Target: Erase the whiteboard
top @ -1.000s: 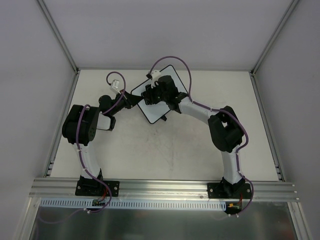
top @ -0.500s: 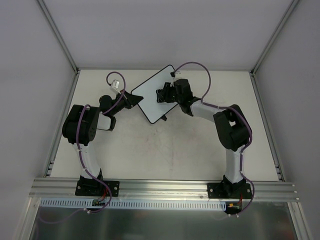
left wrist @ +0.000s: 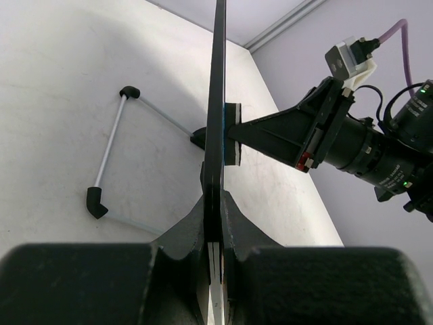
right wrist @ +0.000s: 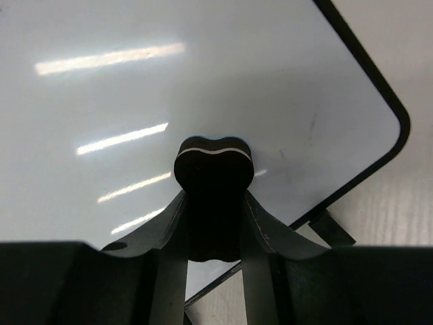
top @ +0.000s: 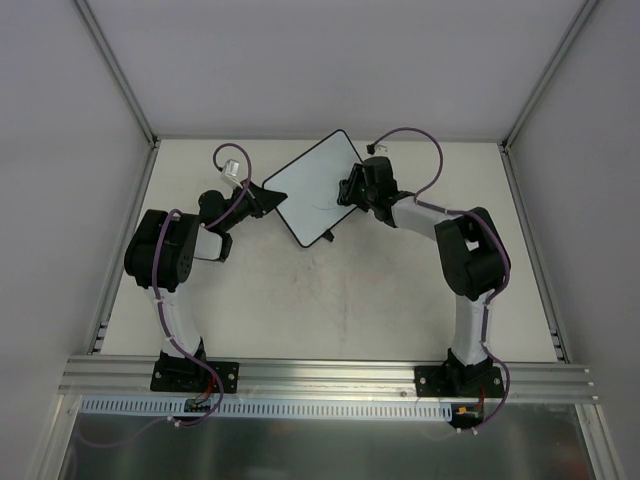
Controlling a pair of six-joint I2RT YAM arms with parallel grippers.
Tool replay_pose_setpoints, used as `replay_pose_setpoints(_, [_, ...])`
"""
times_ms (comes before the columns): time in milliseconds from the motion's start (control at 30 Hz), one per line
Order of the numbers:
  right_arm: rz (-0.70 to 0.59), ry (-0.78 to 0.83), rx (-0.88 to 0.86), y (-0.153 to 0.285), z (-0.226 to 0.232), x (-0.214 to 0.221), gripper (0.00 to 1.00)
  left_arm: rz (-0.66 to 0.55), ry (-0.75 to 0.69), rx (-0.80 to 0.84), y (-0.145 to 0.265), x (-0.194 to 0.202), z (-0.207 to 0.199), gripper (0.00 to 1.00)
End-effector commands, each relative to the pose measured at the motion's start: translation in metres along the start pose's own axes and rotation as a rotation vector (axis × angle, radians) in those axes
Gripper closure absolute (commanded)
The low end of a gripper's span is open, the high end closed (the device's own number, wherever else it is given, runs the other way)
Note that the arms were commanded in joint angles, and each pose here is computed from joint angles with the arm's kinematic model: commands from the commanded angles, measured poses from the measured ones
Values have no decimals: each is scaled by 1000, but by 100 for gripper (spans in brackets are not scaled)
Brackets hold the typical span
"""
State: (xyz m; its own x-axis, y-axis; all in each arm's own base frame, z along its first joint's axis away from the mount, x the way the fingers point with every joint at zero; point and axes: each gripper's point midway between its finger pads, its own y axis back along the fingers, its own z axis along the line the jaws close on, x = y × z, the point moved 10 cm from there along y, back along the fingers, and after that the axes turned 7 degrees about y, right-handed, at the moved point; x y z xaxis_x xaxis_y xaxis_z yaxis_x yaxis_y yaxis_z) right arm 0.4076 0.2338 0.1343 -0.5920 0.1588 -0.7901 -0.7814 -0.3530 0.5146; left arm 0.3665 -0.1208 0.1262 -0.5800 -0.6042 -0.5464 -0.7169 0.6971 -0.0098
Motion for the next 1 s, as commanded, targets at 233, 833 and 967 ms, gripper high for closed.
replay_pose_setpoints(233, [101,-120,192,-1,-56,16,100,-114,-284,274,2,-17,-43,100])
replay_pose_setpoints(833, [54,79,-52,2,9,25,100,-103,-275,278,0,-16,-41,100])
replay_pose_setpoints(967, [46,150,-149,4,31,30,100,-99,-271,277,-1,-16,-40,100])
